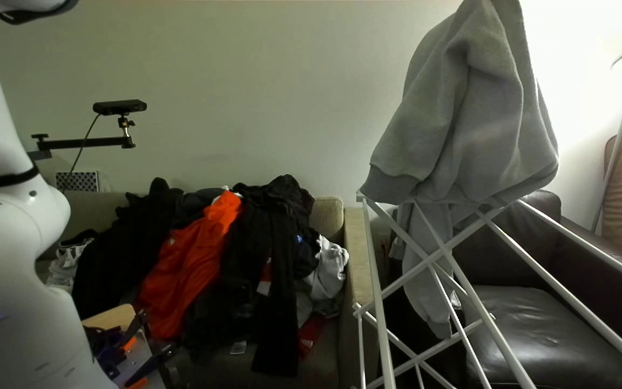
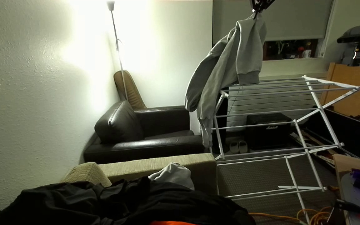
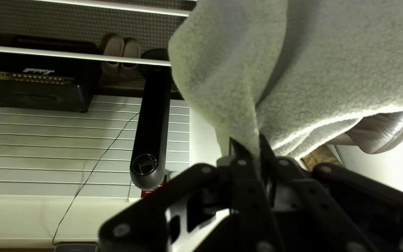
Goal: Put the white jersey on the cloth hanger
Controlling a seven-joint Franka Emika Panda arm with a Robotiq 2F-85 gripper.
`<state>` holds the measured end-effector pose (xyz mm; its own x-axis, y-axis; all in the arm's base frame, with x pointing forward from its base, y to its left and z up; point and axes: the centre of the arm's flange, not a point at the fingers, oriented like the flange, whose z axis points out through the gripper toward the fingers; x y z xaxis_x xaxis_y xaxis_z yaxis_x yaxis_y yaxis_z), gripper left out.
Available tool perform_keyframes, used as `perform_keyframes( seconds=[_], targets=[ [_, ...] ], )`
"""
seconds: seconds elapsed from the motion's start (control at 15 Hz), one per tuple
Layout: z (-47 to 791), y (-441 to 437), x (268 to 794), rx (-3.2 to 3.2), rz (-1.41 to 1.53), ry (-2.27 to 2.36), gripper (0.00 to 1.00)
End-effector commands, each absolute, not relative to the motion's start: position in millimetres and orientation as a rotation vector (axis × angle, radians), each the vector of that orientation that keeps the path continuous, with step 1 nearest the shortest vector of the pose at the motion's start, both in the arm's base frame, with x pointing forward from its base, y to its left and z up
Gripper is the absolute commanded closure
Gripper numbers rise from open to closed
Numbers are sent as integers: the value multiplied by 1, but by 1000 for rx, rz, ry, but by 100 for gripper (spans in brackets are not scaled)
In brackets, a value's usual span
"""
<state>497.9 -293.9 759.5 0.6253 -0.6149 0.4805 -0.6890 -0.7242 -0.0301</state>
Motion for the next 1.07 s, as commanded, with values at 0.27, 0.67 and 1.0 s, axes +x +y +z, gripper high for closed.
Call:
perform_keyframes(
  seconds=[0.27, 0.67, 1.0],
  targets=[
    [742, -291, 460, 2556, 635, -1126, 97],
    [730, -303, 452, 2485, 602, -1216, 97],
    [714, -308, 457, 2443, 597, -1309, 97]
  ],
)
